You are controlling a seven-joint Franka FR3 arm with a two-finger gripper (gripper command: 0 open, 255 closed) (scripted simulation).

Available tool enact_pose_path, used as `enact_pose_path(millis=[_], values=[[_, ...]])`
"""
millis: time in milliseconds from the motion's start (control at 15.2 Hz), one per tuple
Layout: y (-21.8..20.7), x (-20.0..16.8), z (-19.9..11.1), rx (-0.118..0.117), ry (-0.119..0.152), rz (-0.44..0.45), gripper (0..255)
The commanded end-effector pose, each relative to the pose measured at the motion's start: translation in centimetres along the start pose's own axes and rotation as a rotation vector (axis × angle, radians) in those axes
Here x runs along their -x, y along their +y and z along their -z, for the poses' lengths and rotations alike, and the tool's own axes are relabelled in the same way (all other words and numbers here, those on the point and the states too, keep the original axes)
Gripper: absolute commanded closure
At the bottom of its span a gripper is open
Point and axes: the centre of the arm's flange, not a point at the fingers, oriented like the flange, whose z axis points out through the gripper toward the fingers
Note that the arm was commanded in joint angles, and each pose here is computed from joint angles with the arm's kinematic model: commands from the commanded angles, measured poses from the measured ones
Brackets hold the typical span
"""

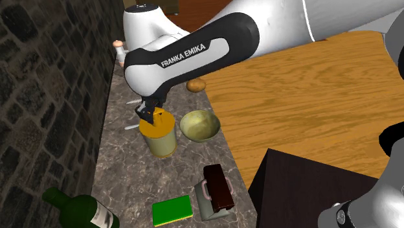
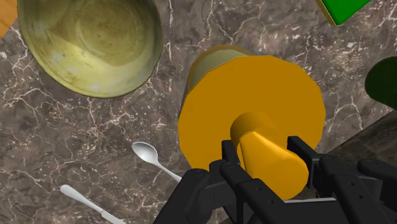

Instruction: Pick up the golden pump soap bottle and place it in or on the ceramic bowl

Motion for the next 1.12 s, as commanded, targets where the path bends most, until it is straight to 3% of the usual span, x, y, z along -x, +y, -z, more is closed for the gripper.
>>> enact_pose_path(millis=[0, 858, 1056], values=[[-0.1, -0.1, 1.2, 0.0, 0.001, 0.0, 255], [-0.2, -1.0, 7.6, 0.0, 0.001, 0.0, 255], [3.2, 0.3, 9.3, 0.0, 0.001, 0.0, 255]])
